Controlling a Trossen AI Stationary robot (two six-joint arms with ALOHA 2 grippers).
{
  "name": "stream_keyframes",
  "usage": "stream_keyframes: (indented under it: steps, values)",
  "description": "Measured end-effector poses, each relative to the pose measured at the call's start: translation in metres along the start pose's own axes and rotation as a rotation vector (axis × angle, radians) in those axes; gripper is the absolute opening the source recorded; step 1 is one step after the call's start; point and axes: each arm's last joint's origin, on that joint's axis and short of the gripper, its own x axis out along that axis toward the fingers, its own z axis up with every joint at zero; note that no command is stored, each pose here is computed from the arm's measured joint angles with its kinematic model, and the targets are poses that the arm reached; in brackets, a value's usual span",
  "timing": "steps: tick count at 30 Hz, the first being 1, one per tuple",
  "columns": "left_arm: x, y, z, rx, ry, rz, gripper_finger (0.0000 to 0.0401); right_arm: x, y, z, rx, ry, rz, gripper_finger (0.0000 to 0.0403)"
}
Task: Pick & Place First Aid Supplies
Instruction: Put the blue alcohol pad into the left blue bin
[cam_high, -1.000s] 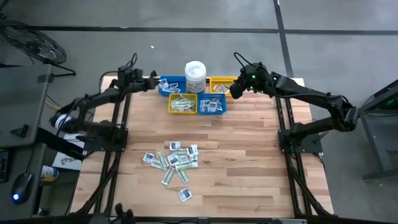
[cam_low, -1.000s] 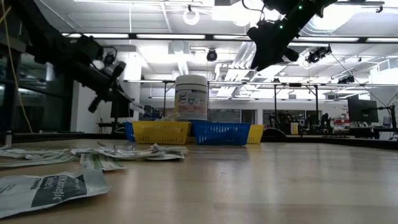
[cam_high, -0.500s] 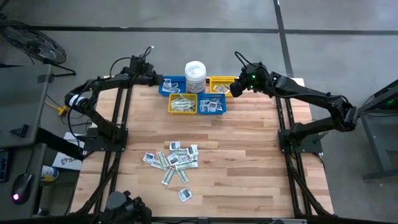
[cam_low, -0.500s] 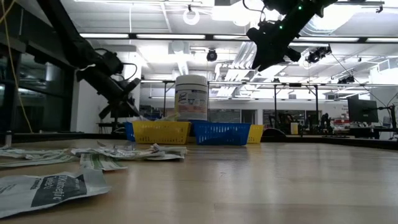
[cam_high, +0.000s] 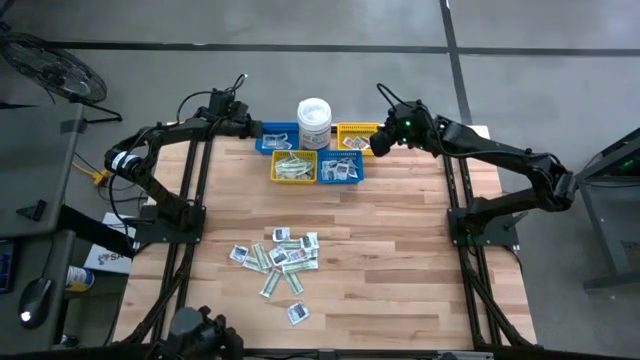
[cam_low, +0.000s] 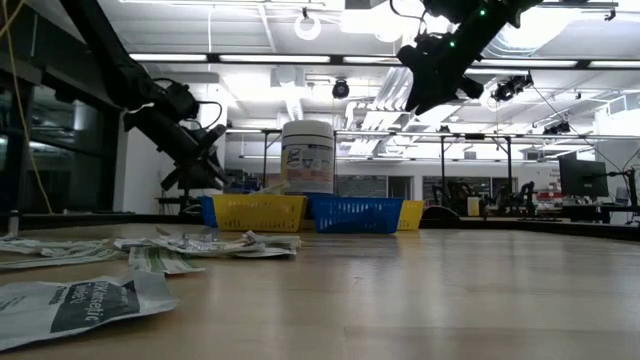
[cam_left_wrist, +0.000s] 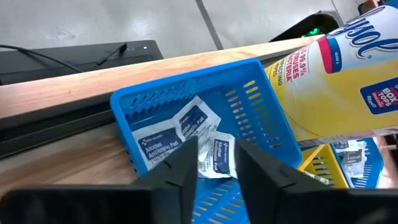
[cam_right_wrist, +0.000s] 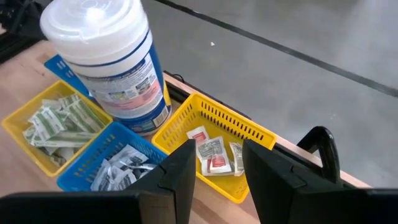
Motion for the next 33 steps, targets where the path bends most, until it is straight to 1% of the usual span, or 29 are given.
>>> stream_keyframes:
  steps: [3, 5, 10, 14, 17, 20, 23, 25, 28, 33]
  values:
    - [-0.001, 0.0, 0.0, -0.018, -0.001, 0.0, 0.0133, 0.0, 0.0, -0.001, -0.031, 0.009, 0.016, 0.0126]
    - [-0.004, -0.002, 0.001, -0.038, -0.003, -0.001, 0.0142, 0.0, 0.001, -0.001, -0.045, 0.019, 0.028, 0.0126]
    - [-0.03, -0.02, 0.0, -0.04, 0.005, -0.008, 0.0138, 0.0, 0.001, -0.006, -0.063, 0.074, 0.076, 0.0126]
    - [-0.055, -0.041, -0.012, 0.034, 0.07, 0.014, 0.0128, -0.001, 0.002, -0.009, -0.107, 0.126, 0.141, 0.0126]
    - [-0.07, -0.055, -0.029, 0.085, 0.18, 0.017, 0.0123, -0.001, 0.003, -0.012, -0.152, 0.158, 0.203, 0.0126]
    - [-0.082, -0.068, -0.051, 0.072, 0.33, 0.069, 0.0122, -0.002, 0.005, -0.013, -0.194, 0.171, 0.265, 0.0126]
    - [-0.094, -0.079, -0.076, 0.035, 0.483, 0.209, 0.0122, -0.002, 0.006, -0.013, -0.222, 0.174, 0.301, 0.0126]
    - [-0.102, -0.088, -0.091, 0.023, 0.556, 0.295, 0.0122, -0.002, 0.006, -0.013, -0.235, 0.176, 0.322, 0.0126]
    - [-0.113, -0.102, -0.111, -0.003, 0.629, 0.367, 0.0122, -0.003, 0.007, -0.013, -0.252, 0.179, 0.353, 0.0126]
    - [-0.126, -0.126, -0.134, -0.069, 0.64, 0.361, 0.0122, -0.003, 0.008, -0.014, -0.291, 0.177, 0.385, 0.0126]
